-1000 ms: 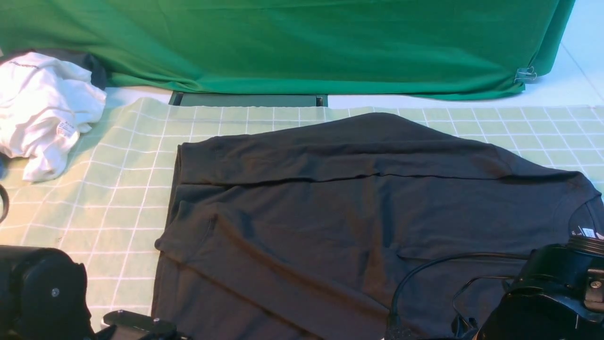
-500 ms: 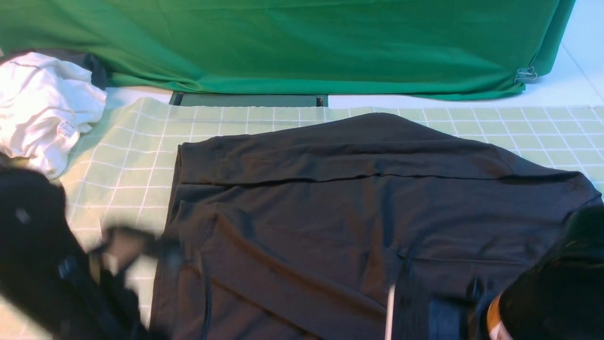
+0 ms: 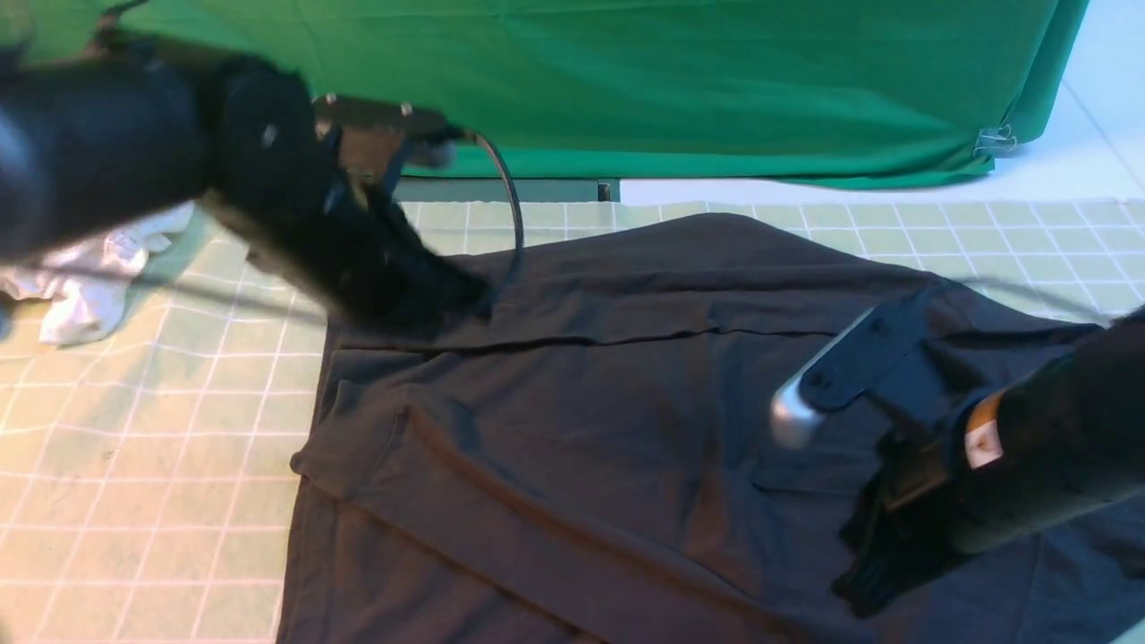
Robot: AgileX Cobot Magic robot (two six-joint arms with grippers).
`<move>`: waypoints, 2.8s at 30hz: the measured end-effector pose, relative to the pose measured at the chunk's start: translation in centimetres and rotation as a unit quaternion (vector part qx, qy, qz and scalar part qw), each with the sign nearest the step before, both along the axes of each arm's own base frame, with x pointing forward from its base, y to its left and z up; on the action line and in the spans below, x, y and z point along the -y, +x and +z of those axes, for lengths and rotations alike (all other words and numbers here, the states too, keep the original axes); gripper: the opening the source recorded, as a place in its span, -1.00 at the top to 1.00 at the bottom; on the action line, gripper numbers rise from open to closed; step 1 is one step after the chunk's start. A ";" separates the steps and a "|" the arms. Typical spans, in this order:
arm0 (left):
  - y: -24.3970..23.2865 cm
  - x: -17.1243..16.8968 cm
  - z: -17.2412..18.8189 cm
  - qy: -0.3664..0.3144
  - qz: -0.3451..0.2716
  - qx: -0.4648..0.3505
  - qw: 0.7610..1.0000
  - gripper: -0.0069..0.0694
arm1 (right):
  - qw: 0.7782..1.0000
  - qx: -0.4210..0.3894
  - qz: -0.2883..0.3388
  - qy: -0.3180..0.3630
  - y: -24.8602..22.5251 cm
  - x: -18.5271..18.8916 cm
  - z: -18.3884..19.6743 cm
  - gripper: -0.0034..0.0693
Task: Fold a long-sleeved shirt over a green coffee tablecloth.
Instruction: 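Grab the top left corner of the dark shirt with the left gripper, then fold the left side of the dark shirt inward over its body with the left gripper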
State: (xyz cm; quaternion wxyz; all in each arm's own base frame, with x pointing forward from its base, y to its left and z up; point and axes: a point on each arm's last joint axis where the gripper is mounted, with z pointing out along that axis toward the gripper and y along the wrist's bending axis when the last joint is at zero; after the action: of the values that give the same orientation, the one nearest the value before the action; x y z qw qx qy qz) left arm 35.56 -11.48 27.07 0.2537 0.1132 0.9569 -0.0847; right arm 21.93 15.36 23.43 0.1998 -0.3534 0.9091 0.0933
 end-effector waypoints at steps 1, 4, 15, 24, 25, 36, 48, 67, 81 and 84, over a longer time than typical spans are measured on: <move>0.7 -0.3 -0.1 -0.005 0.009 -0.001 1.000 0.90 | 1.000 -0.008 0.001 -0.001 0.0 -0.2 -0.5 0.87; 4.0 -2.5 -0.4 -0.032 0.053 -0.007 0.998 0.90 | 1.000 -0.029 0.007 -0.005 -0.8 -0.7 -2.6 0.87; 8.4 -5.9 -6.0 -0.013 0.078 -0.039 0.996 0.17 | 0.998 -0.057 -0.024 -0.018 -2.6 0.1 -7.1 0.81; 9.7 -6.5 -6.8 -0.001 0.121 -0.001 0.993 -0.41 | 0.998 -0.056 -0.024 -0.017 -2.6 0.1 -7.1 0.72; 9.9 -6.5 -7.1 0.001 0.122 -0.002 0.993 -0.43 | 0.998 -0.054 -0.024 -0.016 -2.6 0.0 -7.1 0.72; 11.4 -6.4 -10.1 0.001 0.127 0.004 0.992 0.34 | 0.999 -0.047 -0.024 -0.013 -2.5 0.0 -7.1 0.65; 12.7 -6.6 -8.3 -0.011 0.133 0.057 0.989 0.88 | 0.999 -0.039 -0.016 -0.012 -2.4 -0.1 -7.0 0.57; 6.9 -6.8 4.7 0.017 0.064 -0.066 0.996 0.87 | 0.995 0.088 0.014 0.043 -2.6 0.4 1.4 0.51; -0.4 -6.0 -0.1 0.006 0.053 -0.158 0.986 0.87 | 0.989 0.149 -0.006 0.005 -2.2 1.7 2.7 0.46; -0.9 -6.3 -2.1 0.011 0.069 -0.154 0.986 0.86 | 0.986 0.159 -0.038 0.013 -1.7 2.0 2.9 0.45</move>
State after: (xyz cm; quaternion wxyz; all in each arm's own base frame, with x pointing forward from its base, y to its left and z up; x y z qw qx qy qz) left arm 34.66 -5.20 24.95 0.1069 0.0351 0.9910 -0.0725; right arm 20.21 13.34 26.34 0.3502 -0.3261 0.8772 0.0401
